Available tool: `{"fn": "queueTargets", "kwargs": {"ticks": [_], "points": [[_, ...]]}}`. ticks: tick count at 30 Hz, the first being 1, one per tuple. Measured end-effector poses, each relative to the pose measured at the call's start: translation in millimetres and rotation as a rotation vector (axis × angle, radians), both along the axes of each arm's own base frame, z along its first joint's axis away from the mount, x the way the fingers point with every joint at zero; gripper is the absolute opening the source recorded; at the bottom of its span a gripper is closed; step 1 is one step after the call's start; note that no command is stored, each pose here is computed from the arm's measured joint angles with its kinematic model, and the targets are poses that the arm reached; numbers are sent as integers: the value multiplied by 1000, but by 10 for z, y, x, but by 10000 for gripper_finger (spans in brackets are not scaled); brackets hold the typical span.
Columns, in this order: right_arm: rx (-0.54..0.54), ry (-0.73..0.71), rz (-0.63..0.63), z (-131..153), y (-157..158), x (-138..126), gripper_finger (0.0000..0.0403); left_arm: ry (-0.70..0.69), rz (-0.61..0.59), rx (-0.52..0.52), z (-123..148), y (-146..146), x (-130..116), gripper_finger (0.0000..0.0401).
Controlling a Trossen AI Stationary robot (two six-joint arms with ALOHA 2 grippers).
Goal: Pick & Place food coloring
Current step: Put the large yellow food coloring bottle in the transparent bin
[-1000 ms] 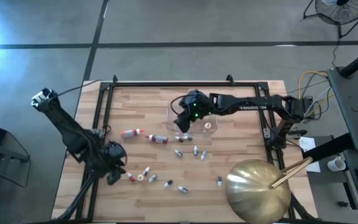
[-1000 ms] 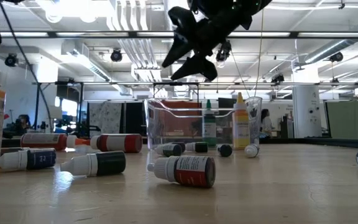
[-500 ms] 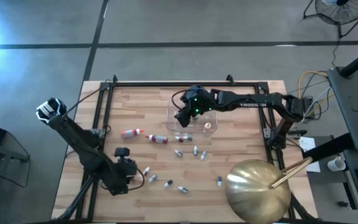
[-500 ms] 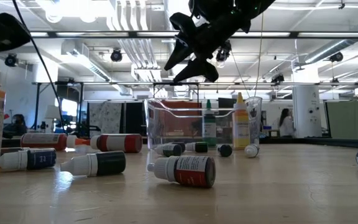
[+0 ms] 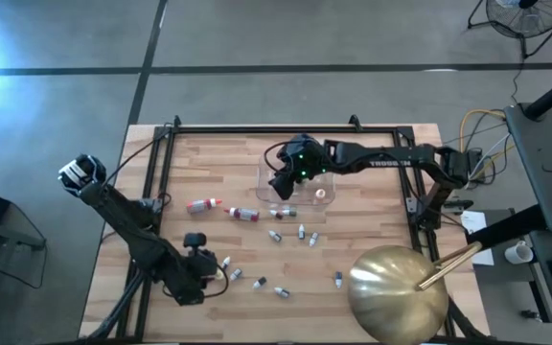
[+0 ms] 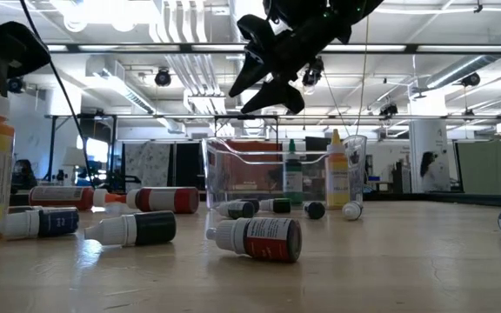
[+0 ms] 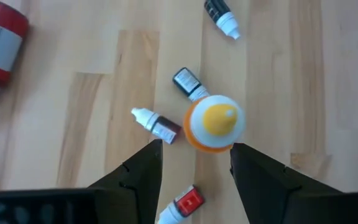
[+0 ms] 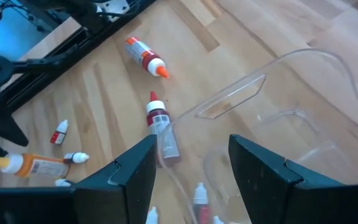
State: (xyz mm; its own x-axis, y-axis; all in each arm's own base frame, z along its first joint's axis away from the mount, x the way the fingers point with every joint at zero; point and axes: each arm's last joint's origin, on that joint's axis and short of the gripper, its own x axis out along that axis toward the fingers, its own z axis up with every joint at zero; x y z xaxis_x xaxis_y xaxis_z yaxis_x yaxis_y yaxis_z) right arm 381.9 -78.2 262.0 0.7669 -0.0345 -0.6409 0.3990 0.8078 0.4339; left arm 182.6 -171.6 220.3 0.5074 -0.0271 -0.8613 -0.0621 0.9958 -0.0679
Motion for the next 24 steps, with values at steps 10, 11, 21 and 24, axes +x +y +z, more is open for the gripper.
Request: {"fn": "queueTargets", "kwargs": {"ticks": [10, 11, 21, 24], "points": [[1, 3, 2, -3, 9, 0, 192, 5, -92, 17, -11, -21, 15, 163], [1, 3, 2, -3, 9, 0, 192, -4, -88, 21, -15, -22, 22, 163], [2, 8, 2, -20, 9, -6, 192, -60, -98, 28, -98, -90, 110, 163], [4, 19, 2, -55, 11, -17, 192, -66, -95, 41, -121, -100, 127, 163]]}}
